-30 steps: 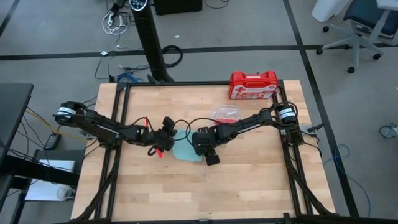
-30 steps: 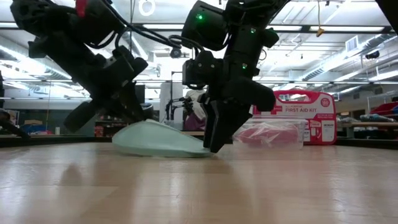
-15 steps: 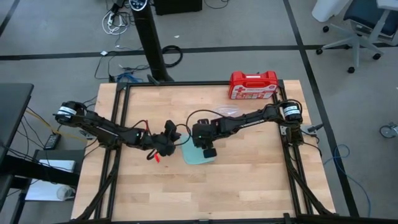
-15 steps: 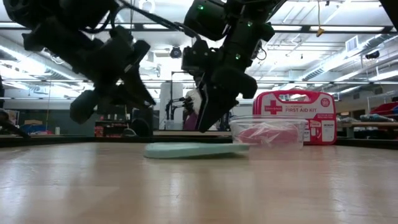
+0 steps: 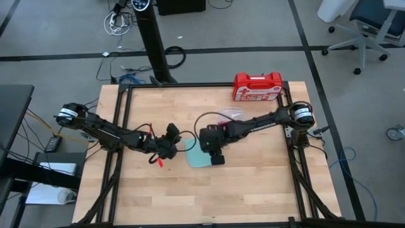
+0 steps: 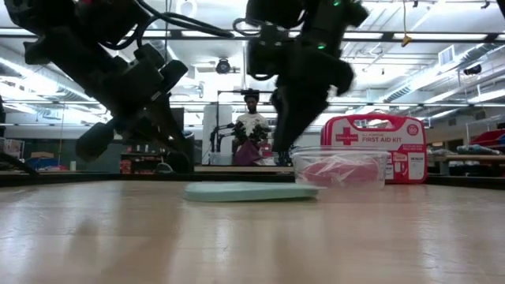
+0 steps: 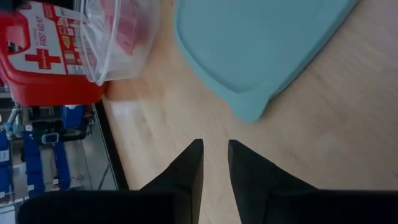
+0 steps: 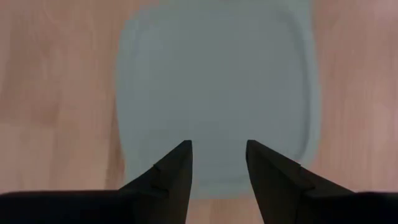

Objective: Roll bandage
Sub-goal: Close the plastic container

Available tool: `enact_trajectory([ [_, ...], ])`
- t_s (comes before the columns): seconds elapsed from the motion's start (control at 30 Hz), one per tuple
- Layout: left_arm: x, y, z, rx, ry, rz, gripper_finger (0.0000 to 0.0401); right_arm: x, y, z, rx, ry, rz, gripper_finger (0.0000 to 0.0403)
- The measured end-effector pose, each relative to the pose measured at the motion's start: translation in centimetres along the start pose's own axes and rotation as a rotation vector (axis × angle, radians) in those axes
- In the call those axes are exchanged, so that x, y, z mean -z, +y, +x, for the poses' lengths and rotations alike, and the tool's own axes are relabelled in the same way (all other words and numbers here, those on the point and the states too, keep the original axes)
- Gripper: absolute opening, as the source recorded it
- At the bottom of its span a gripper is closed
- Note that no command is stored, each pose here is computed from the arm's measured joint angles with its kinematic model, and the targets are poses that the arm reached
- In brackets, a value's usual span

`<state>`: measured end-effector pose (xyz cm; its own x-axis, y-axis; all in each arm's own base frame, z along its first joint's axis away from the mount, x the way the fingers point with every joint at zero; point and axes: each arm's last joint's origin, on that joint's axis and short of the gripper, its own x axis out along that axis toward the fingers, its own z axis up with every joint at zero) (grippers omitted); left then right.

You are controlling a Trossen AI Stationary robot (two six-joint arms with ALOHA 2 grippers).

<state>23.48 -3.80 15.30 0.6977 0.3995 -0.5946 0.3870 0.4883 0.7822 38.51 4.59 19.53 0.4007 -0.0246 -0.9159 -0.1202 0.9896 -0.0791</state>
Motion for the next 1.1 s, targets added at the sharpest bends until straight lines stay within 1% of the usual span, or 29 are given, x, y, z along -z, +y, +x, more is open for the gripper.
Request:
enact_trajectory([
  [0.13, 0.0, 0.0, 0.3, 0.018, -0.021, -0.027, 0.0078, 1.0, 3.6, 0.5, 0.165, 0.088, -0.128, 0.0149],
  [0.17, 0.0, 0.0, 0.4, 0.015, -0.019, -0.057, 0.0078, 1.6, 4.4, 0.8, 0.178, 0.100, -0.148, 0.0149],
  [0.23, 0.0, 0.1, 0.8, 0.003, -0.028, -0.152, 0.0078, 2.2, 5.8, 1.5, 0.167, 0.065, -0.118, 0.0149],
  [0.27, -0.1, 0.1, 0.9, 0.007, -0.030, -0.205, 0.0078, 2.5, 6.4, 1.8, 0.148, 0.041, -0.075, 0.0149],
  [0.33, -0.1, 0.0, 1.1, 0.031, -0.056, -0.305, 0.0078, 3.2, 7.0, 2.1, 0.120, 0.042, 0.004, 0.0149],
  [0.43, -0.1, 0.1, 1.3, 0.088, -0.087, -0.464, 0.0078, 3.9, 7.5, 2.4, 0.154, 0.046, 0.066, 0.0149],
  [0.6, 1.0, 0.7, 2.0, 0.142, -0.062, -0.793, 0.0078, 4.8, 8.8, 2.4, 0.308, 0.022, 0.007, 0.0149],
  [0.67, 1.5, 1.0, 2.4, 0.157, -0.052, -0.882, 0.0078, 5.1, 9.3, 2.4, 0.338, 0.023, -0.033, 0.0149],
  [0.77, 1.9, 1.3, 2.7, 0.154, -0.043, -0.904, 0.0078, 5.6, 10.1, 2.4, 0.377, 0.014, -0.085, 0.0149],
  [0.9, 2.3, 1.5, 2.9, 0.150, -0.040, -0.862, 0.0078, 6.3, 10.6, 3.0, 0.375, -0.006, -0.135, 0.0149],
  [1.0, 2.2, 1.7, 2.9, 0.178, -0.080, -0.855, 0.0078, 6.7, 10.6, 3.5, 0.374, -0.038, -0.157, 0.0149],
  [1.1, 2.0, 1.7, 2.9, 0.213, -0.118, -0.854, 0.0078, 6.7, 10.5, 3.8, 0.417, -0.075, -0.185, 0.0149],
])
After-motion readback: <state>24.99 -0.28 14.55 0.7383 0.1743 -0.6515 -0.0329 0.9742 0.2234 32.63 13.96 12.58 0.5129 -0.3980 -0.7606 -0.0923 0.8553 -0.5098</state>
